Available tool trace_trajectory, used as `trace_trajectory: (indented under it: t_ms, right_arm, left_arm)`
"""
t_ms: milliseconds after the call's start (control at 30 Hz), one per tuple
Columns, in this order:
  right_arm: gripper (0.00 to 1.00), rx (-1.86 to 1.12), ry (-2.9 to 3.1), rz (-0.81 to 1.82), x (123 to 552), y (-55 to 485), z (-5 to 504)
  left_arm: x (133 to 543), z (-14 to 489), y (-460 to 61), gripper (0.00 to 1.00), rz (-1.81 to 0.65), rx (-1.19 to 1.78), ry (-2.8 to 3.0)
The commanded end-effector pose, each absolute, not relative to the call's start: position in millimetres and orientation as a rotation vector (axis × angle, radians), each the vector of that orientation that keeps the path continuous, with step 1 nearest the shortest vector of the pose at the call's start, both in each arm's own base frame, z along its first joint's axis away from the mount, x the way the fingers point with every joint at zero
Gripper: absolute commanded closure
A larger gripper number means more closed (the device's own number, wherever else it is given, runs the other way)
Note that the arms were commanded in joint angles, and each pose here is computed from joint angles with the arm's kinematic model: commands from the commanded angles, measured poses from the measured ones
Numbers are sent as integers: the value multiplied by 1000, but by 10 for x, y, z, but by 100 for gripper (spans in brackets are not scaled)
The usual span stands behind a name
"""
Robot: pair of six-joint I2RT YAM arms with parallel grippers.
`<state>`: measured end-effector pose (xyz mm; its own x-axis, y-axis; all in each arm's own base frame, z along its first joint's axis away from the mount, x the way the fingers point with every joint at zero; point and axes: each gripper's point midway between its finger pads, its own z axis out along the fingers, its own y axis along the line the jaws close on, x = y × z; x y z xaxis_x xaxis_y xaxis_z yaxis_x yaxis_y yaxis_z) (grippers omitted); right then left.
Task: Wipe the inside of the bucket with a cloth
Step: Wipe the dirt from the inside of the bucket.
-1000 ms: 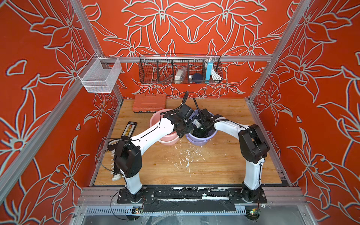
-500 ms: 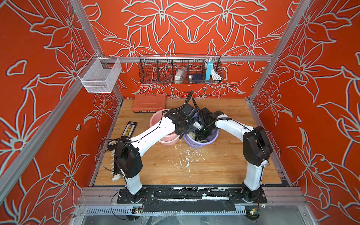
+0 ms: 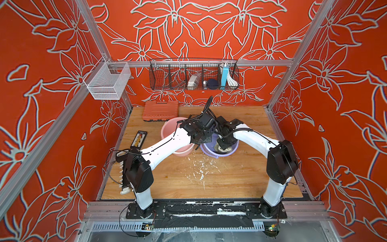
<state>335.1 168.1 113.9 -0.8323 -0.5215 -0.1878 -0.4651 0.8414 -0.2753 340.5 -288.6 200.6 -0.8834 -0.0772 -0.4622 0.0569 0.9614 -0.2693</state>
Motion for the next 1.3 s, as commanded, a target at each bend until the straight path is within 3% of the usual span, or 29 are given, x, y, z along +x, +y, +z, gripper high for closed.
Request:
trace_trajectory:
  t_ms: [0,433,767,1100,1267]
  right_arm:
    - [100,-442,2553,-433,3757,1467,1557]
    - [100,-473,2283,105,3901,2133,2140]
    - [100,-832,2199,745,3494,3030,2435]
    - [100,-537,2414,19,3902,2110,2146]
    - [100,-381,2384,-212,3882,1670,2247]
  left_arm:
    - [2903,1966,-2994,100,-455,194,2790]
    - [2609,2020,-3293,100,-722,294,2889]
    - [2563,1948,-3423,100,-768,337,2925]
    - [2689,2053,-3323,100,-679,273,2868]
    - [2789,2135,-3207,100,-580,232,2833]
